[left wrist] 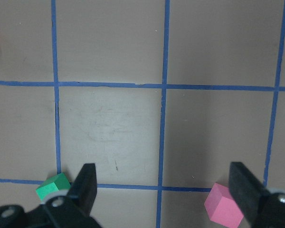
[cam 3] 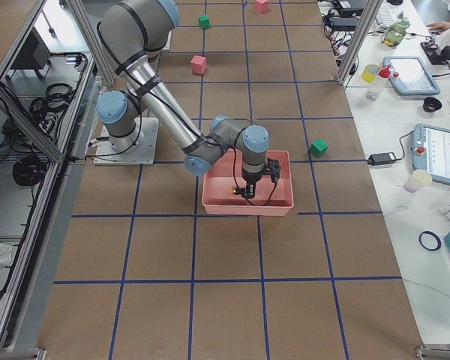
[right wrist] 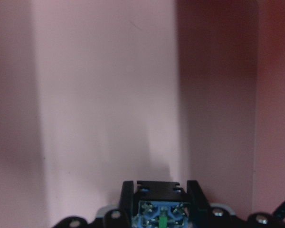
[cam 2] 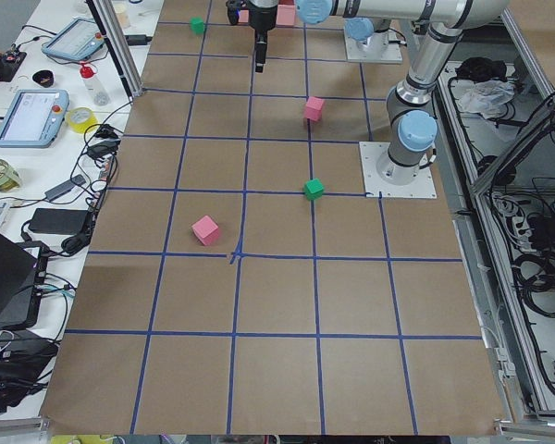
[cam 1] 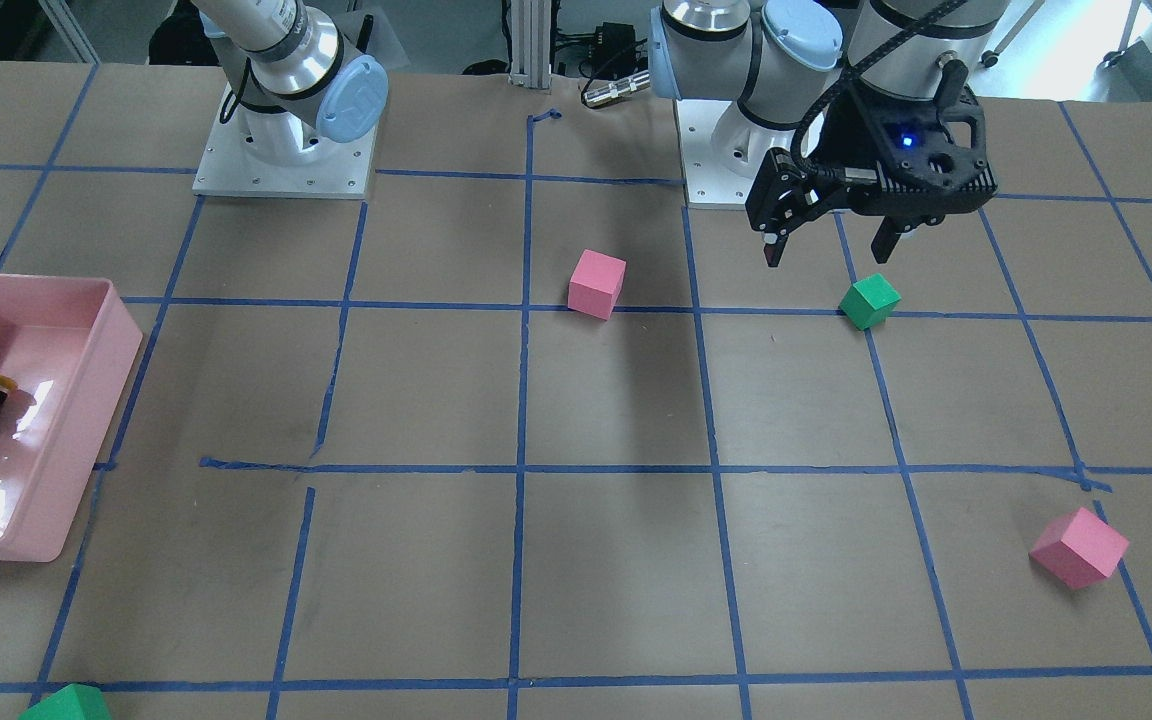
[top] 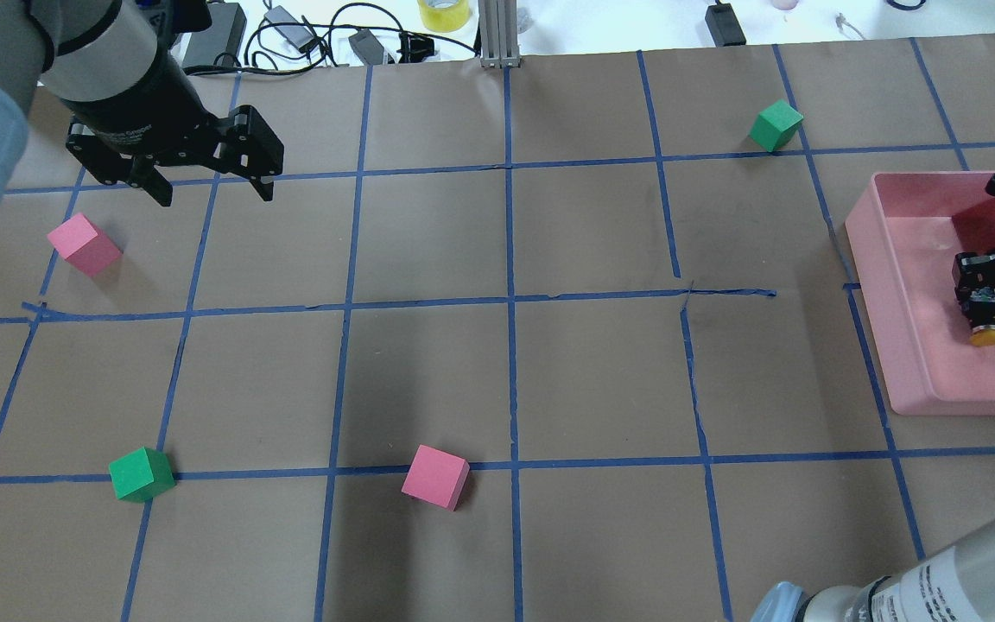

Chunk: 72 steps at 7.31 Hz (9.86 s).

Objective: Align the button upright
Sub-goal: 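Close the right gripper on the button and lift it from the bin, then carry the button with the right gripper to the table center, then lower the button onto the table and open the right gripper, then withdraw the right gripper while the left gripper reaches toward the button, then grasp the lying button by its yellow cap with the left gripper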

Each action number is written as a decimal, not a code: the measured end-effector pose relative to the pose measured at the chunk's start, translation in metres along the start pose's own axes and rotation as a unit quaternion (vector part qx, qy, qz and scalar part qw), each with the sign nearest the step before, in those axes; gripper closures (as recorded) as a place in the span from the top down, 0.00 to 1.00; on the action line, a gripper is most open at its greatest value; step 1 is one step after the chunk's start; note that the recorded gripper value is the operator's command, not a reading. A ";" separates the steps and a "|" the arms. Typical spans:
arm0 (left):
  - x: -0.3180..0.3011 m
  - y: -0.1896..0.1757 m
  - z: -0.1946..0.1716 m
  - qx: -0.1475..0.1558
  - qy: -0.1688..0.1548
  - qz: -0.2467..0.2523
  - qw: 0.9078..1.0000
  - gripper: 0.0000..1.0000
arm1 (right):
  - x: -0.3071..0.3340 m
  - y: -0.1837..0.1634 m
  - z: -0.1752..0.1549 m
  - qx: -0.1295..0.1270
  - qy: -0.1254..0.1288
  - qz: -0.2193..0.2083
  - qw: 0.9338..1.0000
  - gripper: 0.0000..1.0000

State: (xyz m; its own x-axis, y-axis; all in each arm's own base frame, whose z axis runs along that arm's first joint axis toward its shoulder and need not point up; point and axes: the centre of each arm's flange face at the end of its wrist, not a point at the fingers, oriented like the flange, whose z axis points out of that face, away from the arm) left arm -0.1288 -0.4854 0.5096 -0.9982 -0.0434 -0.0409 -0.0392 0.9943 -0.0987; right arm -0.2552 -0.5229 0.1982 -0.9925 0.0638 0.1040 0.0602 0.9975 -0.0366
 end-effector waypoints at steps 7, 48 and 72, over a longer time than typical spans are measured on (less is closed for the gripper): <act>0.000 0.000 0.000 0.000 0.000 0.000 1.000 1.00 | -0.022 -0.026 -0.127 0.011 -0.001 -0.027 1.000 0.00; 0.002 0.011 0.017 0.002 0.000 -0.001 1.000 1.00 | -0.607 -0.007 -0.132 0.051 -0.105 -0.050 0.992 1.00; 0.245 0.125 0.345 0.289 0.050 0.008 0.956 1.00 | -0.361 0.033 -0.343 0.026 -0.031 -0.019 0.999 1.00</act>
State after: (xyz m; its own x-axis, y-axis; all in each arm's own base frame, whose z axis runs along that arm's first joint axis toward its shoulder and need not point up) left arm -0.3628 -0.4054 0.1440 -0.9989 0.0104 0.0449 -0.0204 0.7741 -0.6328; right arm 0.1418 -0.5024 0.5007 -0.9987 0.0222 0.0452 0.0182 0.9962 -0.0855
